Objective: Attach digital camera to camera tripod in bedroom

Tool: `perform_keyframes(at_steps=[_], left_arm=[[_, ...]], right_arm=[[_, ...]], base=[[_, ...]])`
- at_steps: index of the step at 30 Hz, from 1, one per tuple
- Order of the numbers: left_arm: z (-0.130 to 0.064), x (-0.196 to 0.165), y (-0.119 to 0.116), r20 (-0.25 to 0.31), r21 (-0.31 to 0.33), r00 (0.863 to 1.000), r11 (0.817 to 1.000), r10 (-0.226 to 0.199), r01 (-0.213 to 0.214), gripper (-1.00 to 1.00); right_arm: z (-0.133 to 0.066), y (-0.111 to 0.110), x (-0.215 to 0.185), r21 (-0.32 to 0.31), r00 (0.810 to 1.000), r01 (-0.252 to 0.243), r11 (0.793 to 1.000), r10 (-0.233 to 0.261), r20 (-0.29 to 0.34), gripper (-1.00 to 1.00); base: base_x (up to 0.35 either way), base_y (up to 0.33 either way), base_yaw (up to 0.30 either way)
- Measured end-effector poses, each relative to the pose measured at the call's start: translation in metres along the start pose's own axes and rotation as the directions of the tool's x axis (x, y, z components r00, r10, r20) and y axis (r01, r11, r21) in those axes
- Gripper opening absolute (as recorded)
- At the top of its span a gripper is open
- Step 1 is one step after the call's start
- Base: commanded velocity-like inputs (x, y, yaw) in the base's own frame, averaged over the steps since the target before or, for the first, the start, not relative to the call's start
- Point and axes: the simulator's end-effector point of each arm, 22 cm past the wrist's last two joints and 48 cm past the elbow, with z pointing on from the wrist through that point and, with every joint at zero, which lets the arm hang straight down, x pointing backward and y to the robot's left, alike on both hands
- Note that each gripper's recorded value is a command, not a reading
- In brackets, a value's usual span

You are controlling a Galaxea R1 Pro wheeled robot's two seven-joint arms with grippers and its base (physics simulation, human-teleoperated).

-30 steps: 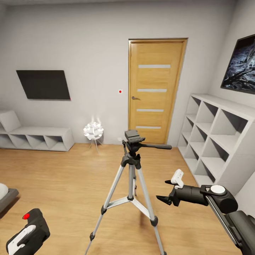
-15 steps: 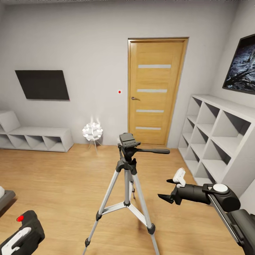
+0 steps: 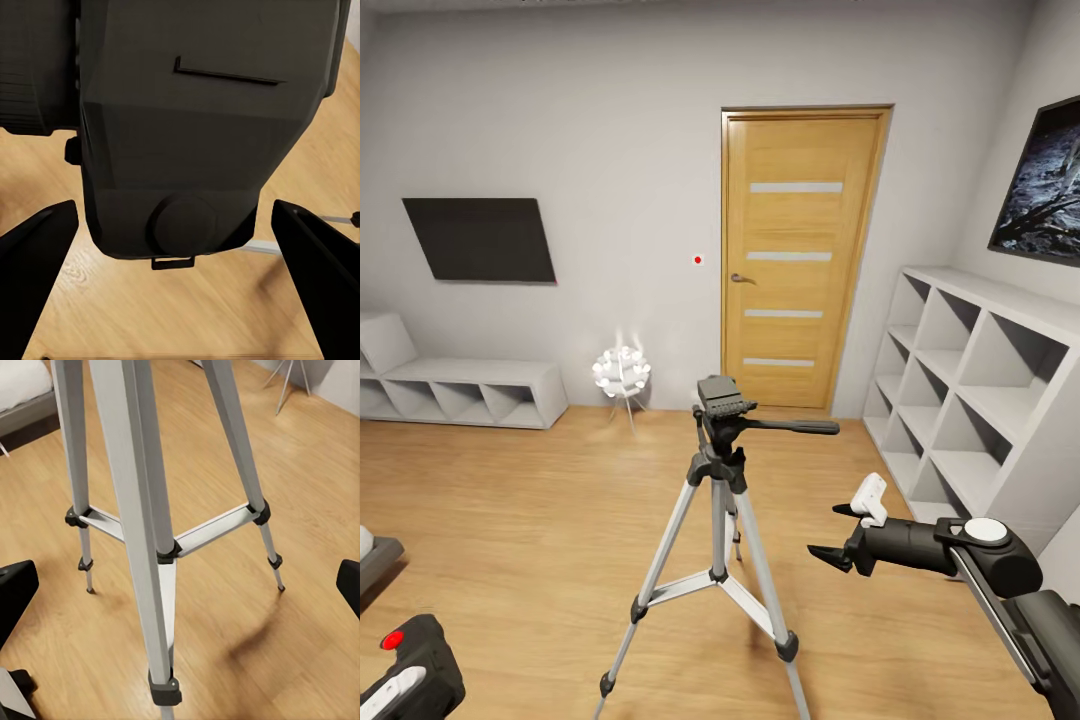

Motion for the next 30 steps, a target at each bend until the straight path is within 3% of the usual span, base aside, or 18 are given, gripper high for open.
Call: perform_keyframes(at_steps=[14,19,30], left_arm=[[0.0,-0.001,-0.001,0.003,0.004,1.0,1.0,-0.001,0.001,-1.0],[0.0,0.013,0.005,-0.054,0.002,0.998,0.999,0.032,-0.032,-1.0],[0.002,0.02,0.01,-0.073,-0.008,0.997,0.999,0.032,-0.033,-1.0]], right_arm=[[0.0,0.0,0.0,0.001,1.0,0.003,1.0,-0.003,0.0,1.0],[0.012,0.006,0.011,0.003,1.0,-0.023,1.0,0.023,-0.017,1.0],[0.02,0.013,0.012,-0.011,0.999,-0.039,0.999,0.039,-0.013,1.0]], base=[[0.0,0.0,0.0],[0.121,-0.023,0.0],[0.068,-0.014,0.0]])
